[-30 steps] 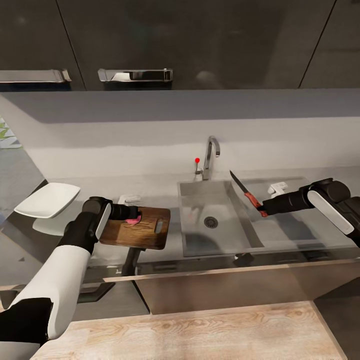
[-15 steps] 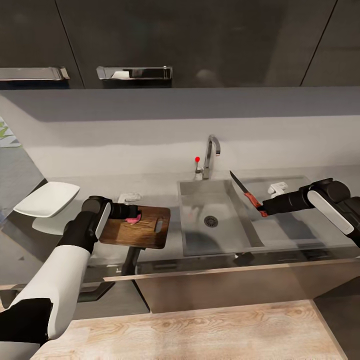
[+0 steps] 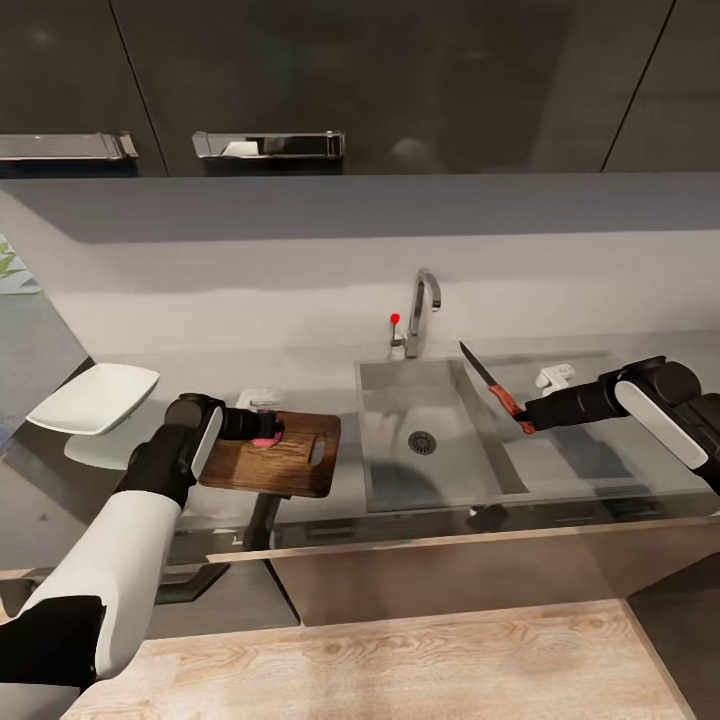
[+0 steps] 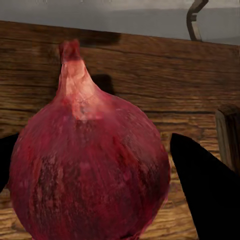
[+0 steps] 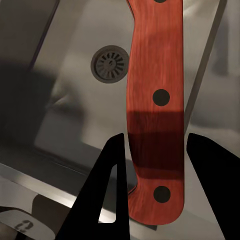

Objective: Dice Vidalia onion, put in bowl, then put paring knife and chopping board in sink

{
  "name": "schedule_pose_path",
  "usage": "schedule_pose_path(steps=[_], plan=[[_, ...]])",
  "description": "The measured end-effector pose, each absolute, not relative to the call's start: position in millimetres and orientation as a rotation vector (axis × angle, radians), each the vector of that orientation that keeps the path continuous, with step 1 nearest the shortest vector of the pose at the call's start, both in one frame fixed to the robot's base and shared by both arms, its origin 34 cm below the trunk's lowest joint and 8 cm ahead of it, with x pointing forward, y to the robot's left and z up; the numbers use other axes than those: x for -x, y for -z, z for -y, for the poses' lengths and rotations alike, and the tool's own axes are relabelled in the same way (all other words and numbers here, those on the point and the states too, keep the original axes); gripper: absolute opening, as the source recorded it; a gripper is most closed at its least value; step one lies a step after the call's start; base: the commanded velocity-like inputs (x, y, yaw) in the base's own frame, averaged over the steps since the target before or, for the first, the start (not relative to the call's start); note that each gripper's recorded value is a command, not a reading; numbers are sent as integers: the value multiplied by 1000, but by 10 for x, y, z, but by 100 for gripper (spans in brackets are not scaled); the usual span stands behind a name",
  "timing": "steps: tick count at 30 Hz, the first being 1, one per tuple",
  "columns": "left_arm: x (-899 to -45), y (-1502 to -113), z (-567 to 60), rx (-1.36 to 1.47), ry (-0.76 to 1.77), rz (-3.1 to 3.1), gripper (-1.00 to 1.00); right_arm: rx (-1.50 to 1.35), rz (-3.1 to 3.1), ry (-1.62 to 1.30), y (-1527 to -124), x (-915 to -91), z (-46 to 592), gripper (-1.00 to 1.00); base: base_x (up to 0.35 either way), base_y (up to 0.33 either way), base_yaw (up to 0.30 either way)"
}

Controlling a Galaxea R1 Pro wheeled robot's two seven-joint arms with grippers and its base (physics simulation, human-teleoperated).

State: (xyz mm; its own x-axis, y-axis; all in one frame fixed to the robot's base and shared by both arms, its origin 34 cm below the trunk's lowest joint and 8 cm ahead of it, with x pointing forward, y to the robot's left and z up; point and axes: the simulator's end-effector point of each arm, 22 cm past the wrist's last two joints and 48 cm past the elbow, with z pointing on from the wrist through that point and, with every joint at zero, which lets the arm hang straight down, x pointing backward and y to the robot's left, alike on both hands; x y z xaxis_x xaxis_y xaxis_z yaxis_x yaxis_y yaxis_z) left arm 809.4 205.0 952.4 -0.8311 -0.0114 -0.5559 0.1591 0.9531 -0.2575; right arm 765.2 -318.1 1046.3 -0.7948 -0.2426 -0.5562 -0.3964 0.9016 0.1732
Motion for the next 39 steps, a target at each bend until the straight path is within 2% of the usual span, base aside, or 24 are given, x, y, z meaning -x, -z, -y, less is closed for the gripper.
schedule_pose_path(steps=[39], plan=[[-8105,-9698,-2055,-107,392,-2500,100,461,-2499,-374,-10625,-7639,3180,-100,0,0,0]])
